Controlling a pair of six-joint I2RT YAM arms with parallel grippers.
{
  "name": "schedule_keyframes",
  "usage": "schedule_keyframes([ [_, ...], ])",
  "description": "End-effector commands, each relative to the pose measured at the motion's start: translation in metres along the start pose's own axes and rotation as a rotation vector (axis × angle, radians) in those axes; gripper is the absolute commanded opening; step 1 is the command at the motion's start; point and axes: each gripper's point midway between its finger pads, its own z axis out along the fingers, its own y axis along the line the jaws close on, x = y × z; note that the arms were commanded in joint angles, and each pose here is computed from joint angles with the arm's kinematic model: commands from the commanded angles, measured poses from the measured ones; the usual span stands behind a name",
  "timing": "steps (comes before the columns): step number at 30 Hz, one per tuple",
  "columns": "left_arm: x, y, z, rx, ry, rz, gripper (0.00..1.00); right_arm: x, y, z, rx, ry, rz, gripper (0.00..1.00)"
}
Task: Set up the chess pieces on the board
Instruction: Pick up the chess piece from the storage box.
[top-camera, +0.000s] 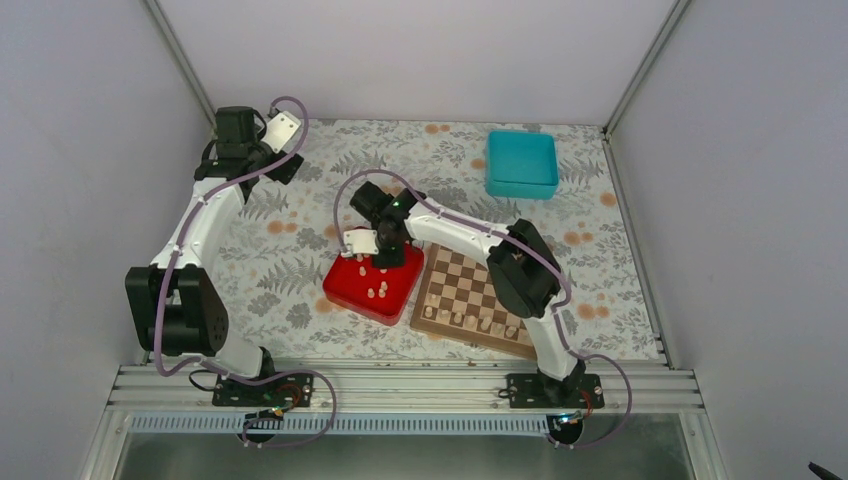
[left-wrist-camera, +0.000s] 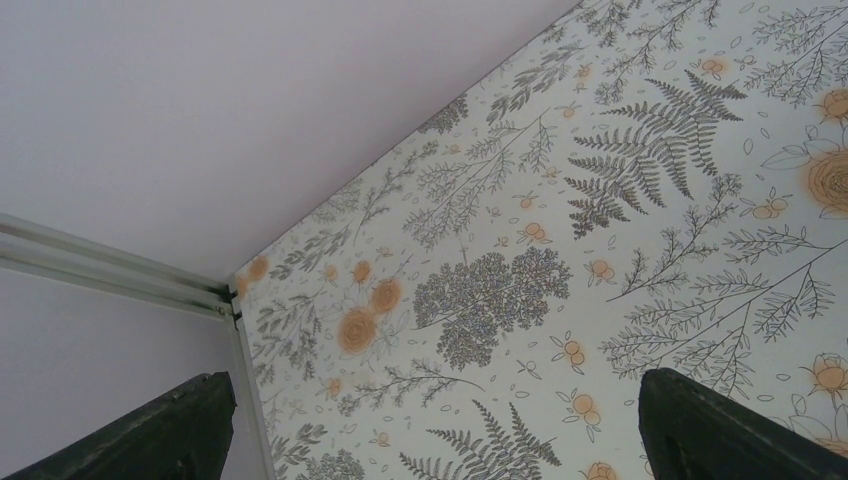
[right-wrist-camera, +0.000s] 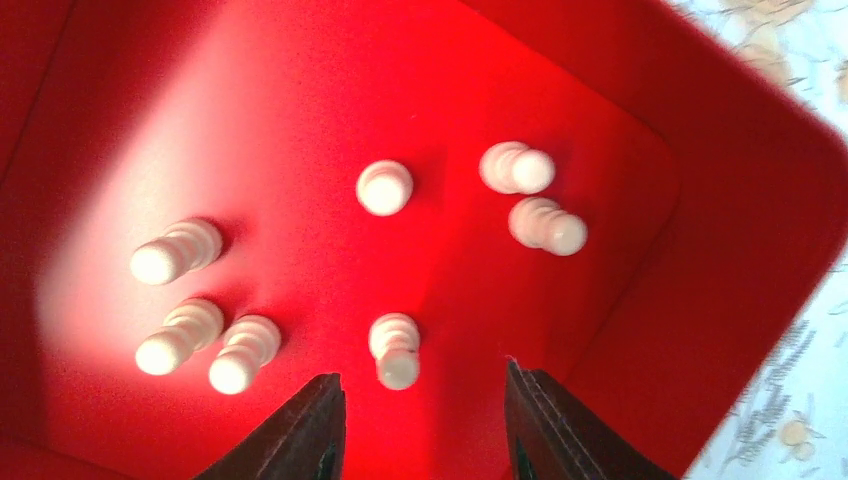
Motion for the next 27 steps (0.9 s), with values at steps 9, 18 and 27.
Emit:
schedule_keyframes([
  [9, -0.004, 0.006, -0.006, -0.012, -0.031, -0.028, 1.00, 0.010, 0.017, 0.024, -0.049, 0.036, 0.001, 0.42],
  [18, -0.003, 0.007, -0.009, -0.014, -0.038, -0.031, 1.00, 0.009, 0.017, 0.035, -0.058, 0.035, -0.002, 0.36],
  [27, -0.002, 0.009, -0.010, -0.014, -0.042, -0.036, 1.00, 0.007, 0.018, 0.038, -0.074, 0.034, 0.000, 0.14],
])
